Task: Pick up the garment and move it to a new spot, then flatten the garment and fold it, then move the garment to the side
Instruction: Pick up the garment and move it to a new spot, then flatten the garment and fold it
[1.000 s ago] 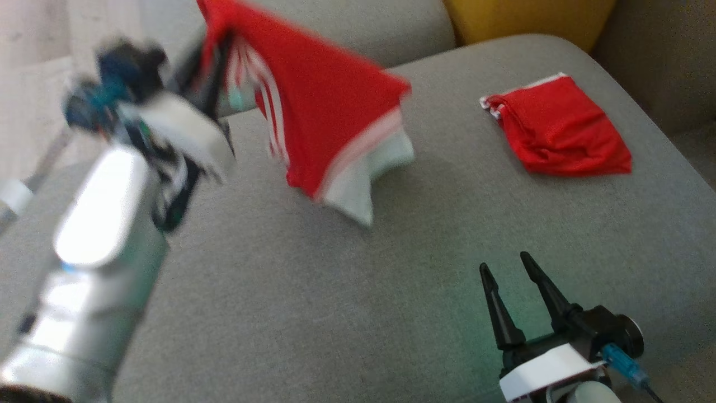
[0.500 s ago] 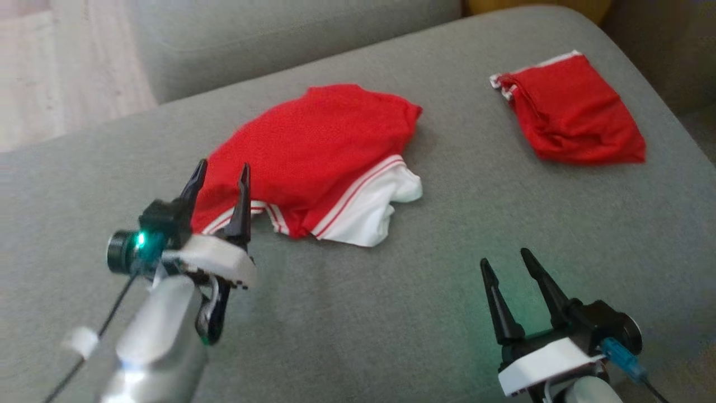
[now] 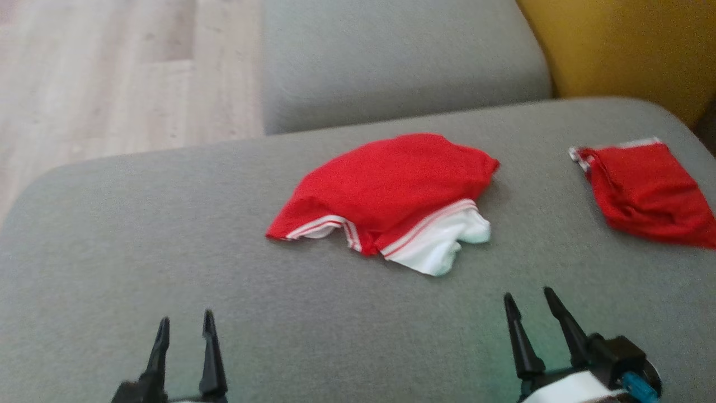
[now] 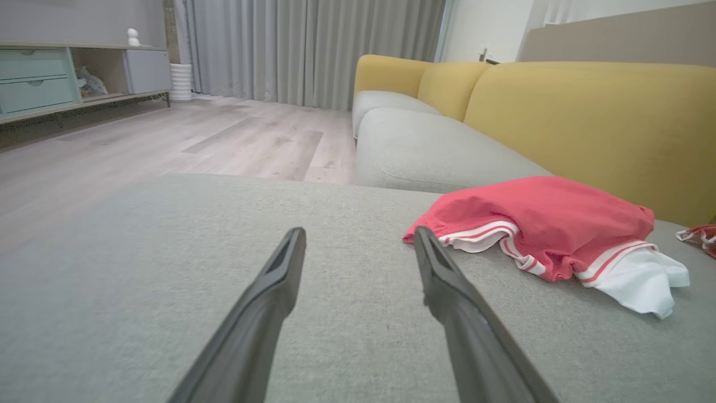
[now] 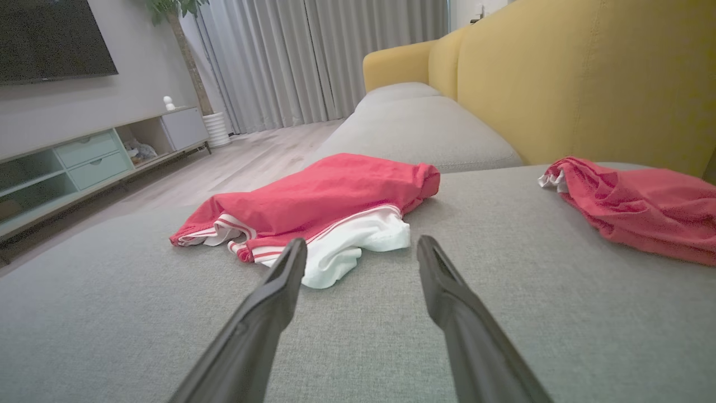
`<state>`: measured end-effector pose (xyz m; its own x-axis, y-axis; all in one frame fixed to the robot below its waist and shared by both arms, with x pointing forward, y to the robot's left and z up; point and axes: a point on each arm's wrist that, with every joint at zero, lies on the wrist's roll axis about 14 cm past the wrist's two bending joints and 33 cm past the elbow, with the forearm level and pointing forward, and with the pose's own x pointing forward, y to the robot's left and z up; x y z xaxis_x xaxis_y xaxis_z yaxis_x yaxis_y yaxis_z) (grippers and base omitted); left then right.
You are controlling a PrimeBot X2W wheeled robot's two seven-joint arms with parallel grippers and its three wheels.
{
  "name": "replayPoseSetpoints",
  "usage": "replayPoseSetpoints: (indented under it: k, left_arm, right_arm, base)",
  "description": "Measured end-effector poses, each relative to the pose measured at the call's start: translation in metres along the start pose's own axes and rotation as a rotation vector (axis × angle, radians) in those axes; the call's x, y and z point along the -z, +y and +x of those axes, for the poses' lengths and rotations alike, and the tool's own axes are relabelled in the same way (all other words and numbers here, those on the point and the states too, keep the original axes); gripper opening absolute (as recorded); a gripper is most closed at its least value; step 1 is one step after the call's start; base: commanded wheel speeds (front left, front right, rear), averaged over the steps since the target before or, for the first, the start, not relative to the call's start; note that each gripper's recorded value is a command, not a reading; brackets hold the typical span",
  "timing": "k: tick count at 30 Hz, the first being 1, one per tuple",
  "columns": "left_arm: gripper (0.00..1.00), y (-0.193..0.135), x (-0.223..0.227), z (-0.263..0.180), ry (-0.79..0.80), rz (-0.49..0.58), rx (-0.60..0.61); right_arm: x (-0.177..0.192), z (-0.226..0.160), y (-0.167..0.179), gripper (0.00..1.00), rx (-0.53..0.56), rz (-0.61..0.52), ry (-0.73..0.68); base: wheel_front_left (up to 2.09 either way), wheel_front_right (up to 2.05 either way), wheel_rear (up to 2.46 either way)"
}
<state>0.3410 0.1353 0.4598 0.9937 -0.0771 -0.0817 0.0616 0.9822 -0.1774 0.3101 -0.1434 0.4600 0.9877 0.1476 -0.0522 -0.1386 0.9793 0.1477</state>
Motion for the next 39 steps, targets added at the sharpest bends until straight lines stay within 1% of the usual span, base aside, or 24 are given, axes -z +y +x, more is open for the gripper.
replayPoseSetpoints:
  k: [2,5,12,22,39]
  left_arm:
    - [1.00,0.011,-0.001,-0.016,-0.012,0.002,-0.032]
    - [1.00,0.018,-0.005,-0.032,-0.034,0.032,-0.050]
    - [1.00,0.031,-0.013,-0.051,-0.075,0.050,-0.096]
    - [1.00,0.024,-0.012,-0.053,-0.073,0.048,-0.078]
    - [1.00,0.018,-0.004,-0.055,-0.050,0.058,-0.057]
  right_arm:
    - [-0.001,-0.001,0.003,1.00,-0.013,-0.006,-0.003]
    - [-0.003,-0.001,0.009,1.00,-0.042,-0.061,-0.008]
    - [-0.002,-0.006,0.012,1.00,-0.053,-0.061,-0.009]
    - [0.005,-0.008,0.010,1.00,-0.047,-0.046,0.014]
    - [0.006,-0.010,0.009,1.00,-0.042,-0.043,0.017]
  base:
    - [0.00,0.00,0.00]
    - [0.00,0.00,0.00]
    - [0.00,0.00,0.00]
    - [0.00,0.00,0.00]
    - [0.00,0.00,0.00]
